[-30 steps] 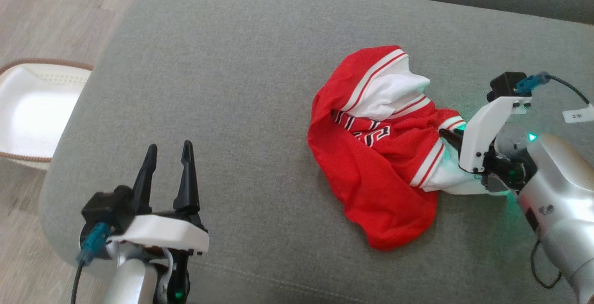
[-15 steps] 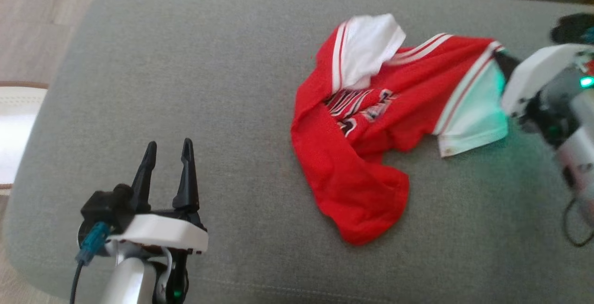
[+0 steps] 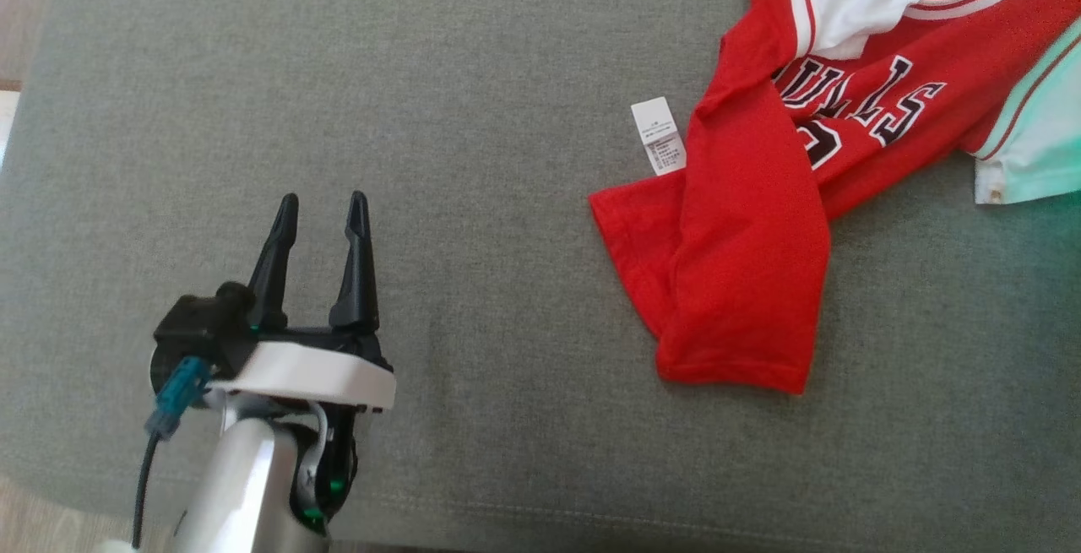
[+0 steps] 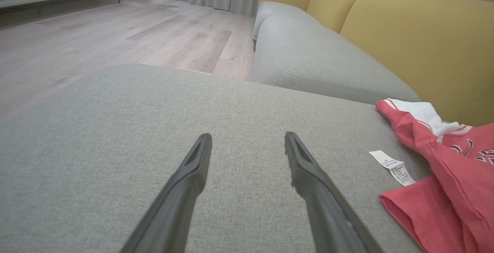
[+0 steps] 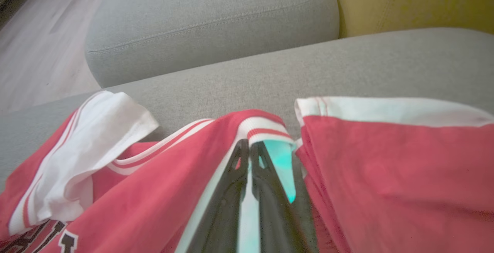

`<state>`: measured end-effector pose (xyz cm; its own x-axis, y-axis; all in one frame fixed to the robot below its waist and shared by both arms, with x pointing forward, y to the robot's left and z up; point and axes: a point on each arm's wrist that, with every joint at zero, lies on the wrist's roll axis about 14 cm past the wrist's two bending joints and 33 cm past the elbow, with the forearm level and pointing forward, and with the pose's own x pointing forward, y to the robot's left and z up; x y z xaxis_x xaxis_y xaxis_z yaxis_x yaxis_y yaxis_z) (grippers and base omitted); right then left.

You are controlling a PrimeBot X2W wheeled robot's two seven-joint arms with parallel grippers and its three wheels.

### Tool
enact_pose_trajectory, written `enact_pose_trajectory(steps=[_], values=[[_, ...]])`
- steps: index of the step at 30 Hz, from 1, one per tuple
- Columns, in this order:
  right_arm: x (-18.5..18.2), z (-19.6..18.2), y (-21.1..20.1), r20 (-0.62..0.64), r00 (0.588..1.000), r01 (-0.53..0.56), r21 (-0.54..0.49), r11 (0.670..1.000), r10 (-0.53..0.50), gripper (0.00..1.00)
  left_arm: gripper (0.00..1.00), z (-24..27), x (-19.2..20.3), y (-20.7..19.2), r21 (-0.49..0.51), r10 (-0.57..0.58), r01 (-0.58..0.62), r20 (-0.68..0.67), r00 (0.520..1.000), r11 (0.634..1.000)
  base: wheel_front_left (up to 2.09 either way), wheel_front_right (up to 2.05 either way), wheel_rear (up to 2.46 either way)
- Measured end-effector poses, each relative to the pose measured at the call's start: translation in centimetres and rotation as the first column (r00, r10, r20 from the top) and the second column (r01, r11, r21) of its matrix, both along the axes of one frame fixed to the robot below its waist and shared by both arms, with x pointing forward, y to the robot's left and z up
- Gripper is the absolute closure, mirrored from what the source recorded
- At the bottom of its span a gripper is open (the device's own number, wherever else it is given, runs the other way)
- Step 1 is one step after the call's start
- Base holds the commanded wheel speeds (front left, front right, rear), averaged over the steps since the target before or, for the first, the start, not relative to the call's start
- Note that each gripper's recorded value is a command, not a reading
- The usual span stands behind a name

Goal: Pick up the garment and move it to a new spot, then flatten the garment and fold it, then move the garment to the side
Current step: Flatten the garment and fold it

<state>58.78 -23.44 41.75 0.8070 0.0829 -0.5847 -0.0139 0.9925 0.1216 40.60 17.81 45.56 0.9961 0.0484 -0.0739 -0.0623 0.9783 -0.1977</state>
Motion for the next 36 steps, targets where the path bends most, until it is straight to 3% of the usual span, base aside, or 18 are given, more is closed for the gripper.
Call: enact_pose_trajectory(steps=[1, 9, 14, 19, 30, 36], values=[[-0.1, -0.5, 0.2, -0.006, 1.0, 0.0, 0.004, 1.0, 0.0, 0.0, 0.0, -0.2, 0.1, 0.0, 0.0, -0.001, 0.001, -0.005, 1.0, 1.0, 0.0, 0.0, 0.0], [0.0, 4.6, 2.4, 0.227, 0.973, -0.039, 0.001, 0.999, 0.038, 0.0, 0.0, 1.6, 0.2, -0.8, -0.006, -0.025, 0.025, 0.046, 0.999, 1.0, 0.0, 0.0, 0.0], [-1.4, 9.6, 5.5, 0.423, 0.901, -0.114, 0.009, 0.993, 0.099, 0.0, 0.0, 3.3, -0.6, -0.9, -0.012, -0.023, 0.024, 0.09, 0.996, 1.0, 0.0, 0.0, 0.0], [-4.8, 12.1, 6.9, 0.532, 0.839, -0.157, 0.035, 0.987, 0.114, 0.0, 0.0, 4.5, -1.7, -1.1, -0.02, -0.031, 0.034, 0.125, 0.992, 0.999, 0.0, 0.0, 0.0], [-14.0, 13.1, 7.2, 0.655, 0.753, -0.179, 0.115, 0.977, 0.061, 0.0, 0.0, 5.7, -2.9, -3.1, -0.029, -0.09, 0.096, 0.16, 0.983, 0.995, 0.0, 0.0, 0.0], [-20.2, 8.6, 6.8, 0.601, 0.798, -0.122, 0.113, 0.986, 0.03, 0.0, 0.0, 5.9, -3.7, -3.9, -0.029, -0.116, 0.123, 0.167, 0.979, 0.992, 0.0, 0.0, 0.0]])
